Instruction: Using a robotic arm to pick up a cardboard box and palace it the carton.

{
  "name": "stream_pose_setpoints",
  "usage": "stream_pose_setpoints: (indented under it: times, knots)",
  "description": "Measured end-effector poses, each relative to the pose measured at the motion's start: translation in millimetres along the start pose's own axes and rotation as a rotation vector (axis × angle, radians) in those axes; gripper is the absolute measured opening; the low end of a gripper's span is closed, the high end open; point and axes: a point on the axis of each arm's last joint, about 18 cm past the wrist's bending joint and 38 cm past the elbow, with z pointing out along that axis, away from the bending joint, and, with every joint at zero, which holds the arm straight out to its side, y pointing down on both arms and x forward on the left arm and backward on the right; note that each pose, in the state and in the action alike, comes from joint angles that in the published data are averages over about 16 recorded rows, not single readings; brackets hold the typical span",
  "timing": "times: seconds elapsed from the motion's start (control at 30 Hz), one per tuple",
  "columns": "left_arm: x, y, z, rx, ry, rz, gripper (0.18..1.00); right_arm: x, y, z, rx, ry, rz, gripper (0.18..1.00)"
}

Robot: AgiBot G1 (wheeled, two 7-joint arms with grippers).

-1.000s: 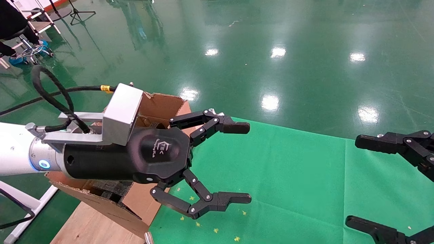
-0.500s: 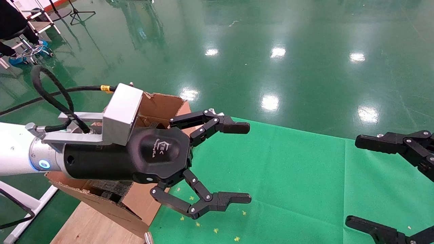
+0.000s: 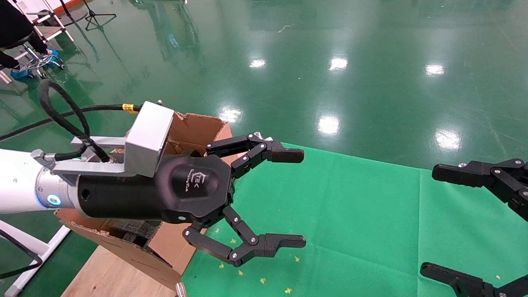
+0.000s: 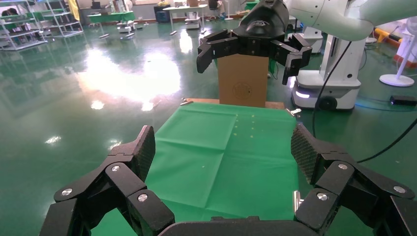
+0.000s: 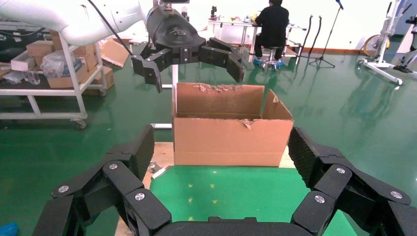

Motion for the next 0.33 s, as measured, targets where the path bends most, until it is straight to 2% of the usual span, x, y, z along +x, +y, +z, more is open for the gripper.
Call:
stream_pose_setpoints:
  times: [0.33]
  knots:
    - [0.0, 0.0, 0.0, 0.000, 0.000, 0.000, 1.001, 0.0, 0.0, 0.0, 0.000, 0.000, 0.000, 1.001]
